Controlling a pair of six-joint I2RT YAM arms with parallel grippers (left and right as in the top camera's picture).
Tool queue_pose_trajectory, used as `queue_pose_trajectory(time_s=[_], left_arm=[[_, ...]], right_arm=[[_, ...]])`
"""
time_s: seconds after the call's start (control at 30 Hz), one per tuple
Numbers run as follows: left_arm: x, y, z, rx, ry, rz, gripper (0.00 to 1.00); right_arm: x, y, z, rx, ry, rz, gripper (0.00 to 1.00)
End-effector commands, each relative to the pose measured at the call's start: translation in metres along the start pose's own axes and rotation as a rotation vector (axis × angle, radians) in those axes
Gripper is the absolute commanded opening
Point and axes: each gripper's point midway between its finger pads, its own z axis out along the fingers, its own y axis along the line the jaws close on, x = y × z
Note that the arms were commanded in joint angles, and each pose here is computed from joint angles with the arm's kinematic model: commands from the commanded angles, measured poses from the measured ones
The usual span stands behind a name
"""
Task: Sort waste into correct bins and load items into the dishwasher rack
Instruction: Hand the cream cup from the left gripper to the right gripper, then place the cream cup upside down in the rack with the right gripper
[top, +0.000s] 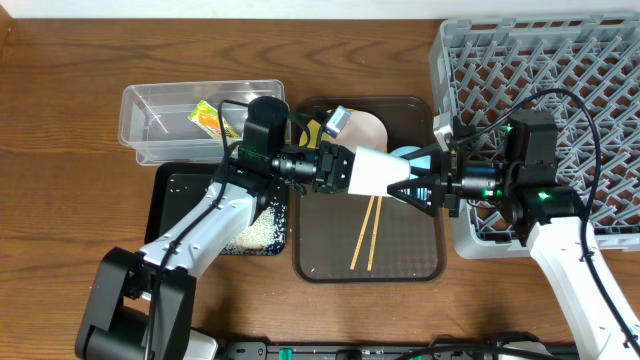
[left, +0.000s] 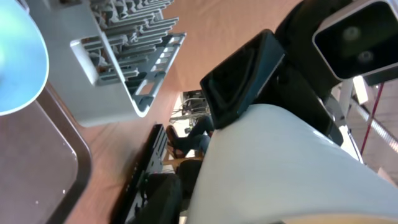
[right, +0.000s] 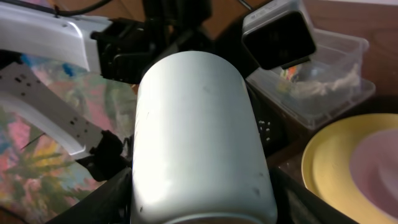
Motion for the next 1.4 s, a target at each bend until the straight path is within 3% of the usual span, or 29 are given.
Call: queue_pose_trajectory(time_s=[0.0,0.3,0.53,0.8,1.0,1.37], left_arm=[[-0.002,0.002,0.000,-0.011,-0.009,0.139,0.40],[-0.013,0.091,-0.027,-0.452,-0.170,0.132,0.52],[-0.021,0.089,-0.087,-0.715,-0.296,0.185,0.55],[-0.001,0.070,-0.179,-1.099,-0.507,0.146,0.55],[0.005,0.060,-0.189,-1.131,-0.541,0.156,0.55],[0.006,0.065,-0.188,-1.131,-0.530,0.137,0.56]], right_arm=[[0.001,-0.016,-0.001,0.096,0.018,0.001,0.54],[0.016,-0.075,-0.040,0.528,0.075,0.104,0.48],[0.010,-0.088,-0.123,0.945,0.147,0.232,0.45],[0.019,-0.081,-0.228,1.450,0.175,0.478,0.38],[0.045,-0.086,-0.275,1.635,0.183,0.642,0.34],[0.083,-0.129,-0.287,1.621,0.272,0.813,0.30]])
